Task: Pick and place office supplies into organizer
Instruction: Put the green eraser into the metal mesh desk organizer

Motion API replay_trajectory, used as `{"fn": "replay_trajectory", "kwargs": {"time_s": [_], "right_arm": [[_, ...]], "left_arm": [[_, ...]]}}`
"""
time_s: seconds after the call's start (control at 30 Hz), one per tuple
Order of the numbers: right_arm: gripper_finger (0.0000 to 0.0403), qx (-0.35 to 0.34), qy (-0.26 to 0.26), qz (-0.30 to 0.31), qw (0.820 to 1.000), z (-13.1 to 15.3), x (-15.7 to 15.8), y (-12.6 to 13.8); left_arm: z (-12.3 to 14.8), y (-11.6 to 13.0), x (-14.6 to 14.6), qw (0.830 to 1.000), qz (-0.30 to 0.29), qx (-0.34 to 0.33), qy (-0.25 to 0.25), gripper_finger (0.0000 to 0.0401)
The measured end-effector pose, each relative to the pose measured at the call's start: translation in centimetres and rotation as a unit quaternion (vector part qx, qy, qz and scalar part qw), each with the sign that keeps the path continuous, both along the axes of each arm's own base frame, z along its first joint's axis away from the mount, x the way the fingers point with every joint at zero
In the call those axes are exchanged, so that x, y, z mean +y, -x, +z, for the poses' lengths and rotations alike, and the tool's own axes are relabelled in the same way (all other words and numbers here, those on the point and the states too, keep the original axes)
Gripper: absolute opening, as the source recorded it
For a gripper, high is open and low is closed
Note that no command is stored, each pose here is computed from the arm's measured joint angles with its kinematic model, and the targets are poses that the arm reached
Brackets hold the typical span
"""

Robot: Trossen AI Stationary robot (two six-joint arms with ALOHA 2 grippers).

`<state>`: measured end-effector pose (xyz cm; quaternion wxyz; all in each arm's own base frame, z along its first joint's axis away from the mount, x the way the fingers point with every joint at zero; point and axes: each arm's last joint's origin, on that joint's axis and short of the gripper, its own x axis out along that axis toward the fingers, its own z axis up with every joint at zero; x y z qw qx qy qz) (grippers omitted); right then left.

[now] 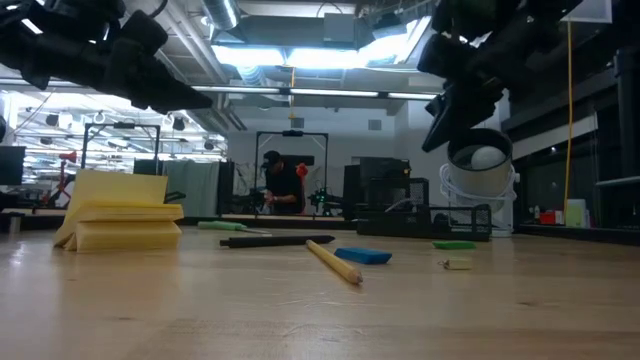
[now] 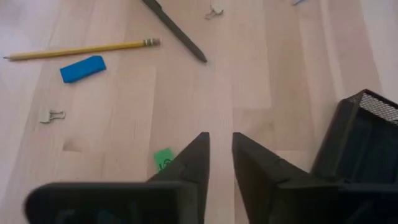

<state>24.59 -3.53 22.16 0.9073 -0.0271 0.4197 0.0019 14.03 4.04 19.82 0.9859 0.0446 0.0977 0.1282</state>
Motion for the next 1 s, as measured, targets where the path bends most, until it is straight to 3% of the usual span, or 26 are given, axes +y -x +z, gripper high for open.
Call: {"fn": "replay_trajectory", "kwargs": {"time_s": [0.23, 0.47, 1.0], "right_arm": [[0.0117, 0.018, -0.003, 0.0, 1.0, -0.9, -0.1, -0.4], [0.0119, 0.051, -0.007, 0.002, 0.999, -2.5, -0.2, -1.1], [0.012, 0.132, 0.021, 0.075, 0.988, -6.6, 1.5, -2.5]], "left_arm": [[-0.2, 0.0, 0.0, 1.0, 0.001, 0.008, 0.007, 0.0056], [-0.3, 0.1, 0.0, 1.0, 0.002, 0.012, 0.017, 0.0076], [-0.4, 0.1, 0.2, 0.999, 0.035, 0.02, 0.014, 0.0093]]}}
